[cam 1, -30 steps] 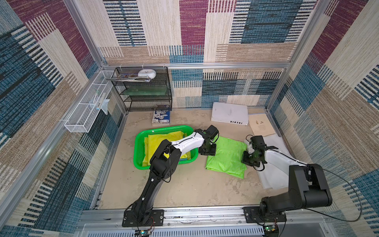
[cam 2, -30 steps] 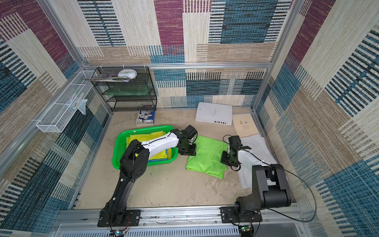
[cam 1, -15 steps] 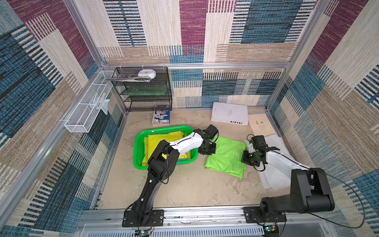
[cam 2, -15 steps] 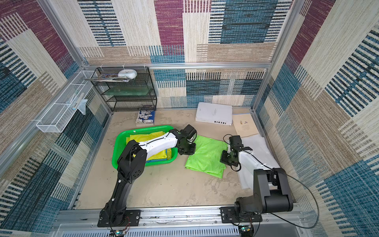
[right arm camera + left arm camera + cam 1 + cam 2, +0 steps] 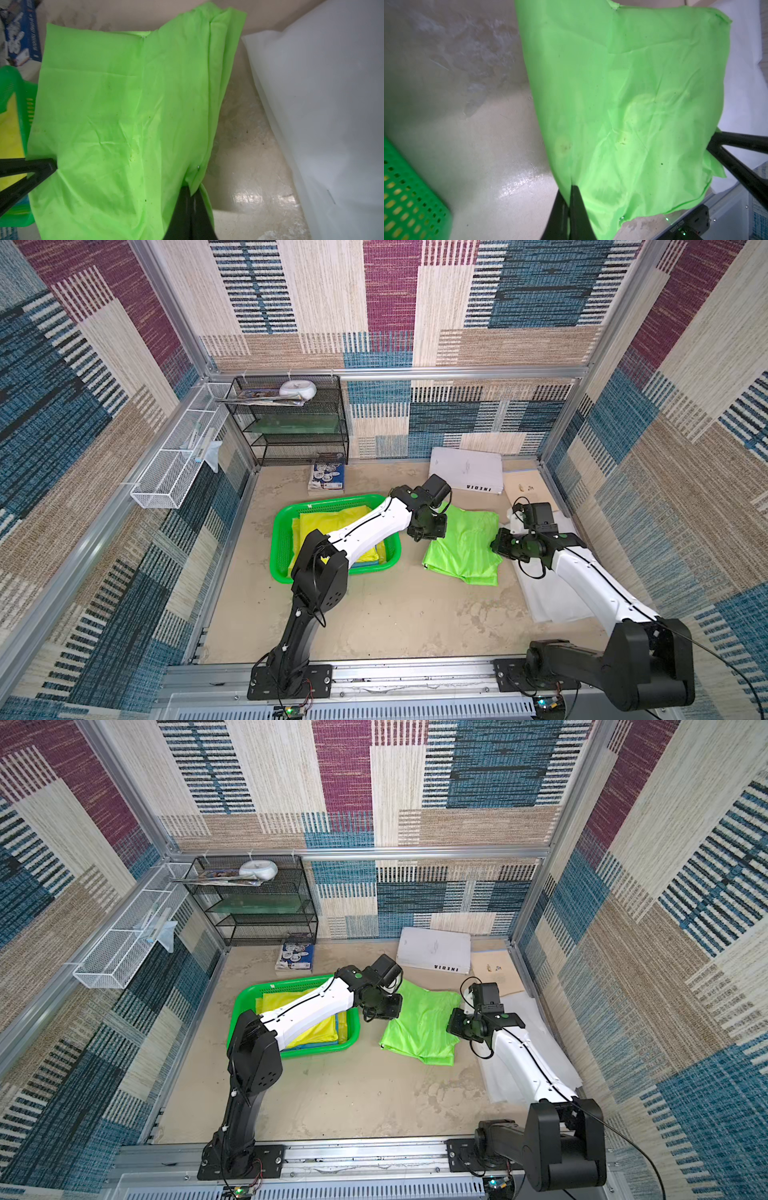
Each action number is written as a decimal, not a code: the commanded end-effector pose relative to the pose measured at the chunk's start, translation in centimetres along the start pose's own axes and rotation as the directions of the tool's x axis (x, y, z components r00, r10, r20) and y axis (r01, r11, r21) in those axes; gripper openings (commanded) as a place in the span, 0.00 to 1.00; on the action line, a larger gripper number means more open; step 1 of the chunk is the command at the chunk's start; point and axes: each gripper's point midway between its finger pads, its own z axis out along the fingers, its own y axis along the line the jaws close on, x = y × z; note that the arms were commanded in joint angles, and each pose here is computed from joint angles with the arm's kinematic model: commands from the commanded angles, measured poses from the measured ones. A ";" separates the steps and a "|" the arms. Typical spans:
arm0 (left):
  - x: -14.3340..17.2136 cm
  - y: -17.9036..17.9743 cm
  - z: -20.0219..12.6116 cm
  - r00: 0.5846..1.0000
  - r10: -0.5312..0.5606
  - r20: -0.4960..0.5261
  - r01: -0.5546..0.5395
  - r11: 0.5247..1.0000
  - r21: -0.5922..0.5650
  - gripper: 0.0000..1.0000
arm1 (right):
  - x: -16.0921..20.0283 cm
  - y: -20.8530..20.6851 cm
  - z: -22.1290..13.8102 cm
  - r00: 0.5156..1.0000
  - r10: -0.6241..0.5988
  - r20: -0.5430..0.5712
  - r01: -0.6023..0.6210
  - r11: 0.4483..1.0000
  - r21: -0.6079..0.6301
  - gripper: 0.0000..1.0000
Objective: Put the folded raincoat in the basket
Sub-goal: Pick up the raincoat from the center of the board, then place the raincoat in the basket.
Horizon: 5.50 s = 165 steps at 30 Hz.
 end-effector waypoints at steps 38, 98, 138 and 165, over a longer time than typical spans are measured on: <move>10.4 36.3 -13.1 0.809 -0.570 0.144 0.573 0.709 -0.411 0.00 | 7.1 32.3 15.8 0.897 -0.270 -0.350 0.061 0.860 -0.507 0.00; 12.1 29.0 -17.8 0.873 -0.453 0.180 0.479 0.865 -0.149 0.51 | 3.6 11.8 11.0 0.843 -0.428 -0.326 0.490 0.862 0.133 0.47; -3.1 15.6 1.6 0.972 -0.235 0.006 0.234 0.969 0.084 0.28 | 0.0 14.9 14.9 0.937 -0.151 -0.314 0.062 0.959 -0.275 0.27; -6.1 14.8 1.2 0.975 -0.224 0.010 0.219 0.962 0.160 0.29 | -3.2 15.9 14.5 0.948 -0.174 -0.266 0.101 0.958 -0.267 0.28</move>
